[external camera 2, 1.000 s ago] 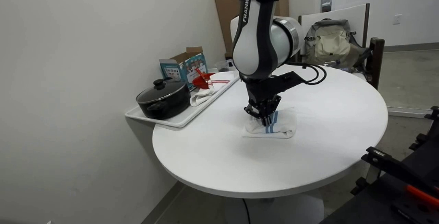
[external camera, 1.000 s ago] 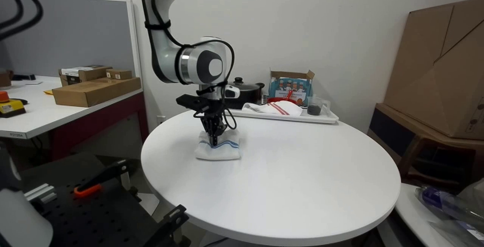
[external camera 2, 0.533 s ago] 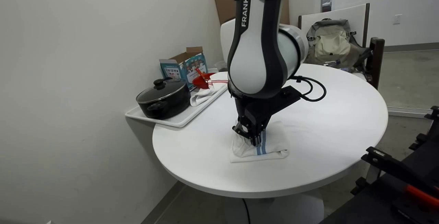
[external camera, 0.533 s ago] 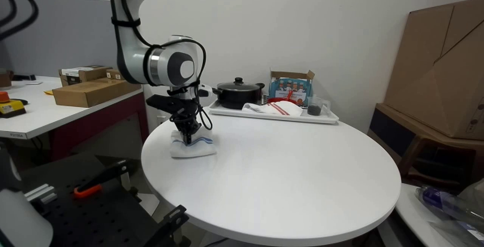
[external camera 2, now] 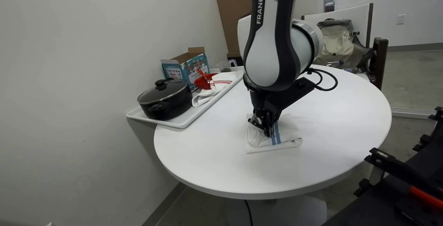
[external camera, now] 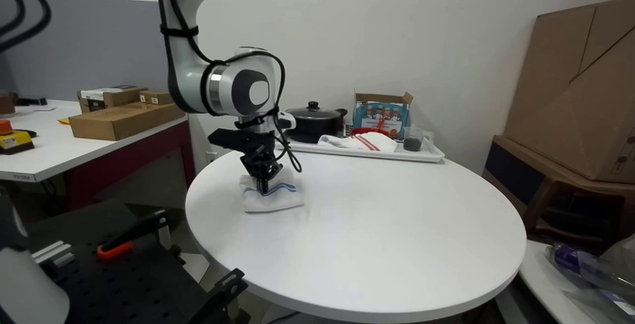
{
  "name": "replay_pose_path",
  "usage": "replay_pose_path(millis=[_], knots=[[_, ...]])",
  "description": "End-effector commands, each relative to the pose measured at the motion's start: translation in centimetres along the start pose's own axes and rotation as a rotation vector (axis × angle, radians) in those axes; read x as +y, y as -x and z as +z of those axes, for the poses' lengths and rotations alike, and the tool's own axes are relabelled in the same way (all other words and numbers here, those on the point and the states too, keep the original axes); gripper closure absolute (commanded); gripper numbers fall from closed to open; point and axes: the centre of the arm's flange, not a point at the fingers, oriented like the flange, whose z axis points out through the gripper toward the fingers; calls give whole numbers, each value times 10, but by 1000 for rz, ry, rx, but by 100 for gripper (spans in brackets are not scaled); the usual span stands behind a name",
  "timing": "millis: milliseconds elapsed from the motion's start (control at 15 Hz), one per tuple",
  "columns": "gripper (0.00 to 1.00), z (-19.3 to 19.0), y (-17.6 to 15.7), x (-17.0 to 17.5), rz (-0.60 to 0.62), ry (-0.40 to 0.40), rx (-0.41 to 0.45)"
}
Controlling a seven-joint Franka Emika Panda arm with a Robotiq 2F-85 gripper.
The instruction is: Use the white and blue cloth to wipe the table
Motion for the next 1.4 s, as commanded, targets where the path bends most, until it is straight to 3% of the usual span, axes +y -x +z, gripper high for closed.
replay_pose_path(millis=[0,533,800,1000,1333], knots=[[100,5,-25,85,34,36,31],[100,-7,-47,285,198,83,98],[100,-10,-27,347,306,96,102],[100,-6,7,353,343,94,64],[100,-7,55,304,288,36,-23]])
